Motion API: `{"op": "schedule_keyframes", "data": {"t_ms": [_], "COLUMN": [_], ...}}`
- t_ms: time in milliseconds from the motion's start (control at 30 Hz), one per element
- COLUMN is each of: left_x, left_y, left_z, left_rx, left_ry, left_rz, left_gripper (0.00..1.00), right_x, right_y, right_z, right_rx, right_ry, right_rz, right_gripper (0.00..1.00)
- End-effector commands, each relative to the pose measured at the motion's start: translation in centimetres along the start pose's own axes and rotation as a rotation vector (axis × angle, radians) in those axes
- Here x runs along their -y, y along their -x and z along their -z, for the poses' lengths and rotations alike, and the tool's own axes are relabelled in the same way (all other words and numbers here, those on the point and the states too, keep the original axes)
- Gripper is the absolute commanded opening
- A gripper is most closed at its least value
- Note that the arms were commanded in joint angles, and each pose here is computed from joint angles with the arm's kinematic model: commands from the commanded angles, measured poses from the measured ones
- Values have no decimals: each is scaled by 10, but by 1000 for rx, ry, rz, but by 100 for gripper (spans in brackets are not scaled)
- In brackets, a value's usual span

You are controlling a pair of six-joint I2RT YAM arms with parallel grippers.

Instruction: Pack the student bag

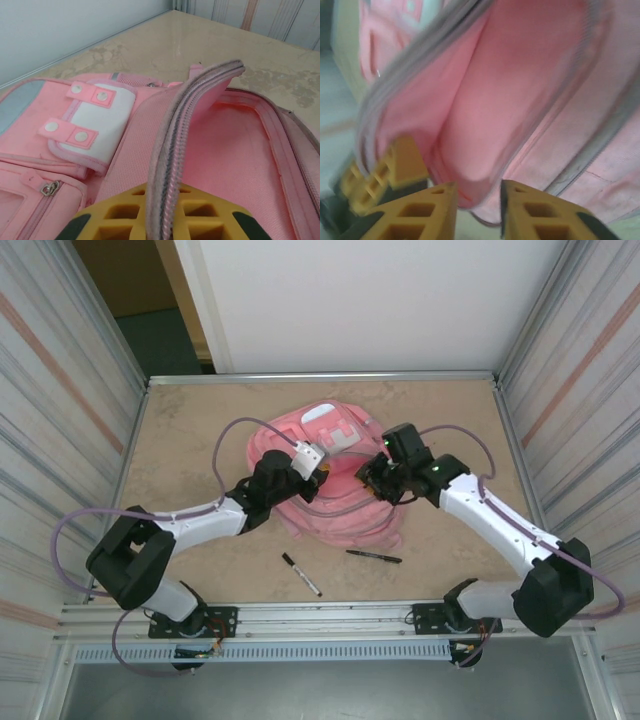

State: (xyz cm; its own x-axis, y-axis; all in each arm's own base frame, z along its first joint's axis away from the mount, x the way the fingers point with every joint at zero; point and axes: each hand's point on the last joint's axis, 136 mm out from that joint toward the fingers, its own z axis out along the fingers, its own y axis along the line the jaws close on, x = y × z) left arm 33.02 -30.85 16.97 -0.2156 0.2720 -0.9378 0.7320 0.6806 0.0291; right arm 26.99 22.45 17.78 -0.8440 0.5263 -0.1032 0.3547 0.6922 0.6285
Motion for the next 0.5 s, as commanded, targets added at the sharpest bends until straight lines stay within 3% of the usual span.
{"op": "schedule_keyframes", "data": {"t_ms": [0, 133, 333, 467], "left_x": [-12, -17, -29, -28], "left_y": [3, 6, 4, 4], "left_z": [-1, 4, 7, 9], "left_rx": [25, 25, 33, 35], "left_ry": [17, 4, -3, -8], "left_rz": [61, 81, 105, 105], "left_gripper": [0, 0, 0, 0], "right_x": [9, 10, 36, 36], "right_y": [-17, -75, -161, -200], "right_z": [-3, 9, -9, -29], "right_rx": [10, -51, -252, -309], "right_ry": [-93, -91, -139, -205], "right_rz": [437, 772, 1042, 1152], "right_gripper": [34, 45, 48, 50]}}
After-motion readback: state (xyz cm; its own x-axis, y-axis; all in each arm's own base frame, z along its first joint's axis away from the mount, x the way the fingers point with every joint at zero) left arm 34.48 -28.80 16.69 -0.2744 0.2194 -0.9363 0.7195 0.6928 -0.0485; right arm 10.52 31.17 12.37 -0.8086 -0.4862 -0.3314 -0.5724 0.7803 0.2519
